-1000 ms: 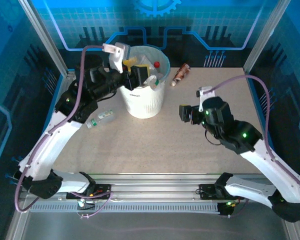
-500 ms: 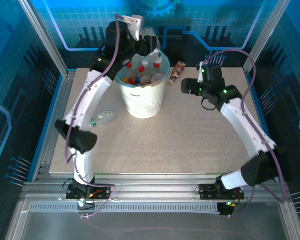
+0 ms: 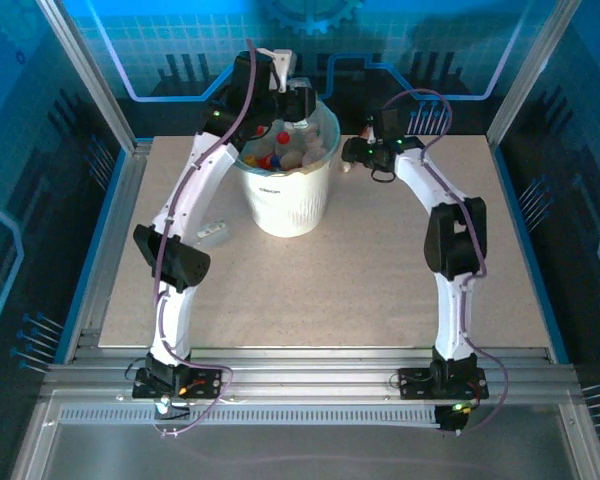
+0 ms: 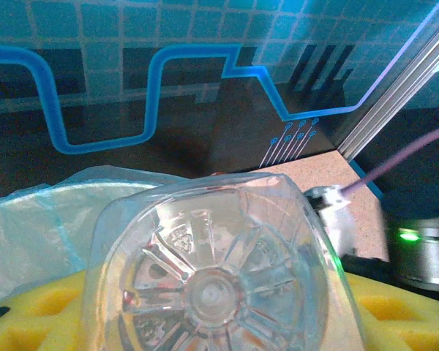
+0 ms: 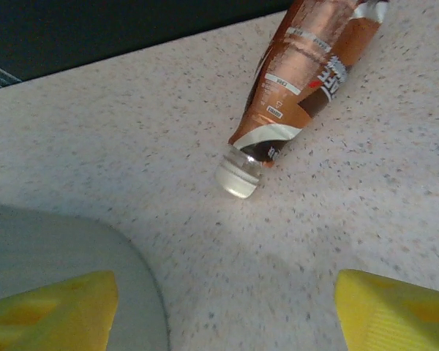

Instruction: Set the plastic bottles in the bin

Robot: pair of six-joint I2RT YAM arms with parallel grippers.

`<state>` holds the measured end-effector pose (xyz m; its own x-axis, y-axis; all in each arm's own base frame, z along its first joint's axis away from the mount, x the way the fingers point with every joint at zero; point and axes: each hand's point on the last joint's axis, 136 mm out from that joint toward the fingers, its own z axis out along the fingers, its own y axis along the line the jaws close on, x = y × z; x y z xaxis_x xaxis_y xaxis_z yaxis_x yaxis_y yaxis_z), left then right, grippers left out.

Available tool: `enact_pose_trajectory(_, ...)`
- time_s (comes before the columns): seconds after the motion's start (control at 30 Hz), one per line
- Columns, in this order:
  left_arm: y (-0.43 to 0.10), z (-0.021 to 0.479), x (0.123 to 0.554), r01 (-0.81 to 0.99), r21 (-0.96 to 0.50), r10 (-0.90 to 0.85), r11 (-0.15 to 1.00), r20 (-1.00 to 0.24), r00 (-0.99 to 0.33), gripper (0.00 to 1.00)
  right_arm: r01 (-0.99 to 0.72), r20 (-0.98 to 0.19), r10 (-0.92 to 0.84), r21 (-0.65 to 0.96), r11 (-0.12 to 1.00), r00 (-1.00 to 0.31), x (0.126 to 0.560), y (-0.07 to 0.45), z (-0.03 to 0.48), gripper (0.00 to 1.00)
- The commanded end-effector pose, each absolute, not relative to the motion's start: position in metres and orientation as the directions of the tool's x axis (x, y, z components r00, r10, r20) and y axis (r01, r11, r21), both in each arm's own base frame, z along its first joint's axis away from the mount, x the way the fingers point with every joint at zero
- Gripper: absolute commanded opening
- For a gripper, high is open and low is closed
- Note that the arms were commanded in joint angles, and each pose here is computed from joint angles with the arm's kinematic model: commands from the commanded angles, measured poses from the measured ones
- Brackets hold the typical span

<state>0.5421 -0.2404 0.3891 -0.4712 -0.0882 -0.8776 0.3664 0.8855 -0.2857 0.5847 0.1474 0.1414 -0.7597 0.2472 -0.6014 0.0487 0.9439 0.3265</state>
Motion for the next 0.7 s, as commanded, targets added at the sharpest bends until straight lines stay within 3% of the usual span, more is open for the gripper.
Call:
enact_pose_trajectory(0.0,-0.245,0.371,0.547,0.348,-0.341,-0.116,0.874,-0.839,-0.531,0.44,0.102,-0.585,0.303,0.350,0.931,-0.753,0.602,0.143,0.135,0.77)
enact_pose_trajectory(0.3,-0.242,0.334,0.555,0.297,-0.370,-0.121,0.880,-0.780,-0.615,0.50,0.129,-0.575,0.298,0.315,0.940,-0.762,0.612,0.140,0.110,0.77)
enact_pose_trajectory(0.33,-0.245,0.331,0.555,0.303,-0.381,-0.120,0.874,-0.772,-0.625,0.55,0.126,-0.576,0.291,0.309,0.943,-0.764,0.611,0.139,0.110,0.77)
enact_pose_trajectory(0.47,-0.252,0.340,0.551,0.326,-0.428,-0.145,0.843,-0.764,-0.629,0.98,0.137,-0.567,0.295,0.305,0.943,-0.769,0.611,0.133,0.106,0.77)
enact_pose_trajectory(0.67,-0.225,0.402,0.541,0.303,-0.347,-0.172,0.887,-0.859,-0.482,0.99,0.155,-0.559,0.297,0.288,0.945,-0.774,0.616,0.130,0.097,0.77)
